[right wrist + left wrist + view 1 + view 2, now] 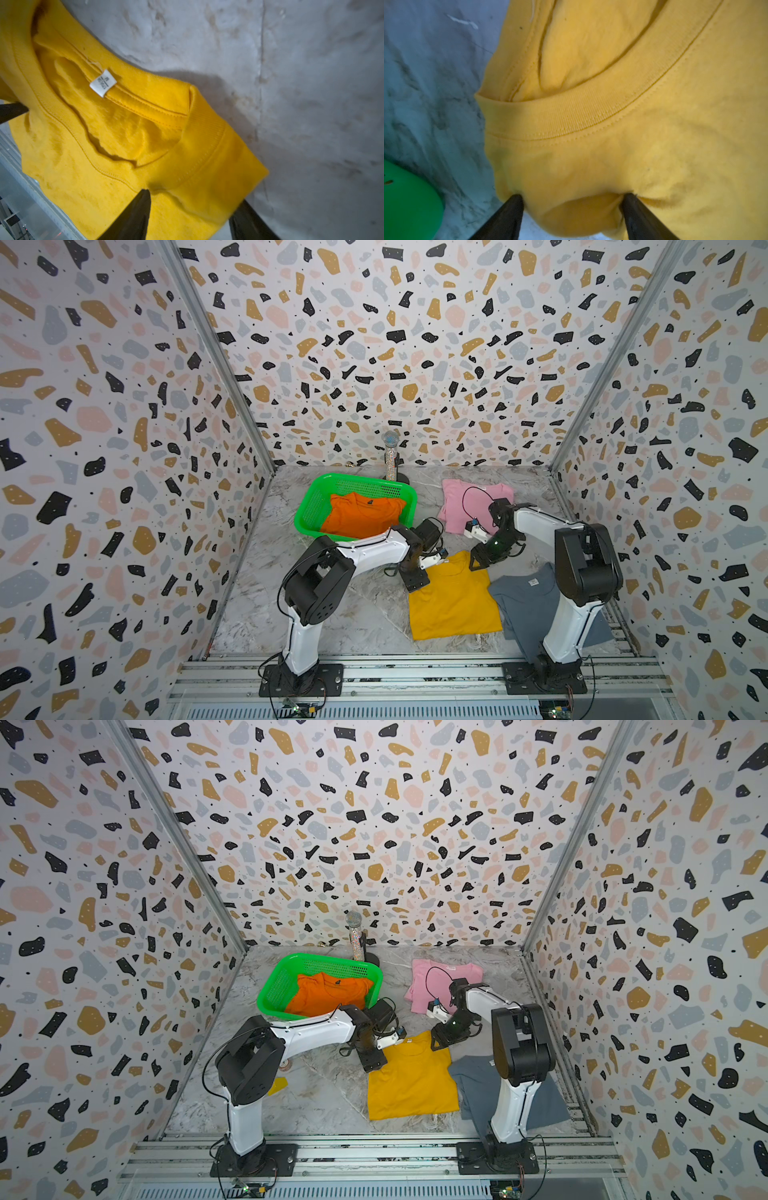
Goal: Put the folded t-shirts into the basket
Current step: Pick up the T-shirt from the center of the board.
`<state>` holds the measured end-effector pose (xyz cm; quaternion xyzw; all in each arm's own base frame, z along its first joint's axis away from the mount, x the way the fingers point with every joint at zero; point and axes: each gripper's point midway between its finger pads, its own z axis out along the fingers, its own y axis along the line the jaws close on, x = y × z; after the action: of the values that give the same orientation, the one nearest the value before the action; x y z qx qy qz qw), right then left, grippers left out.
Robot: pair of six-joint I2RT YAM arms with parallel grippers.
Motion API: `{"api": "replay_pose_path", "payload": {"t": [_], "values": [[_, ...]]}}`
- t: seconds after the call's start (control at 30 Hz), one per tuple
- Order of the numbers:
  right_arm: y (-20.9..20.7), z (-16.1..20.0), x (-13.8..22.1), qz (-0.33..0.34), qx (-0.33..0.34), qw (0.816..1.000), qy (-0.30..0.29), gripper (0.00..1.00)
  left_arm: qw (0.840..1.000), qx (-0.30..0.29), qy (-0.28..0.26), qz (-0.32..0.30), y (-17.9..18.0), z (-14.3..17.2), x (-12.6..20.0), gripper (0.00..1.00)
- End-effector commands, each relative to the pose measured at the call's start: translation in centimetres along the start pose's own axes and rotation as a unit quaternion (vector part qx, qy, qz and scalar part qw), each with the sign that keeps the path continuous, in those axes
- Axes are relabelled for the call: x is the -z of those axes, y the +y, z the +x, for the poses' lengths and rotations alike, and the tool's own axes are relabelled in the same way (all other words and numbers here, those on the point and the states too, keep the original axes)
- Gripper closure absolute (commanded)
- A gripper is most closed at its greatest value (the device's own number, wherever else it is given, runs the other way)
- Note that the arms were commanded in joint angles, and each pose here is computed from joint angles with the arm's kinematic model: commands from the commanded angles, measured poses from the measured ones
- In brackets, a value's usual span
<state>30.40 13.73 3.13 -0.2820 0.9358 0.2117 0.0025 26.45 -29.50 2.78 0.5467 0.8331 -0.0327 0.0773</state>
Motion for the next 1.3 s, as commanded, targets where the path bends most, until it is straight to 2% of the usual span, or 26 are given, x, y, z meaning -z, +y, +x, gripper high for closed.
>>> {"api": "replay_pose_path", "payload": {"t": [0.0,0.1,0.2,0.33,0.43,0.6,0.67,0.73,1.03,1.27], "values": [[0.2,0.6,-1.1,-0.004,-0.003,1.000,0.017,0.37,1.000,0.013,0.010,0.023,-0.8,0.0,-0.7,0.23],[0.4,0.8,-1.7,-0.010,-0.003,1.000,0.024,0.40,0.999,0.023,0.010,0.036,-1.2,0.2,-1.4,0.30],[1.0,0.4,-1.8,-0.021,-0.001,1.000,0.018,0.46,0.998,0.033,0.007,0.046,-1.6,0.2,-2.0,0.43],[1.8,0.0,-1.9,-0.039,0.003,0.999,0.013,0.59,0.998,0.045,-0.003,0.046,-1.7,0.2,-2.4,0.60],[2.5,-0.3,-1.9,-0.061,0.004,0.998,0.005,0.70,0.998,0.054,-0.014,0.040,-1.6,0.0,-2.3,0.68],[2.9,-1.0,-1.1,-0.063,0.016,0.998,-0.013,0.95,0.997,0.060,-0.046,0.031,-1.1,-0.8,-1.0,0.85],[3.1,-1.4,-0.3,-0.056,0.026,0.998,-0.030,1.00,0.996,0.061,-0.064,0.030,-0.9,-1.3,0.0,0.92],[3.2,-1.8,0.7,-0.044,0.036,0.997,-0.053,1.00,0.994,0.061,-0.082,0.031,-0.7,-1.8,1.1,1.00],[5.2,-3.3,6.1,-0.006,0.092,0.981,-0.169,1.00,0.987,0.016,-0.158,0.028,0.0,-3.1,7.3,1.00],[8.0,-4.6,10.6,-0.013,0.130,0.960,-0.248,1.00,0.982,-0.038,-0.182,0.017,0.5,-2.4,11.1,1.00]]}}
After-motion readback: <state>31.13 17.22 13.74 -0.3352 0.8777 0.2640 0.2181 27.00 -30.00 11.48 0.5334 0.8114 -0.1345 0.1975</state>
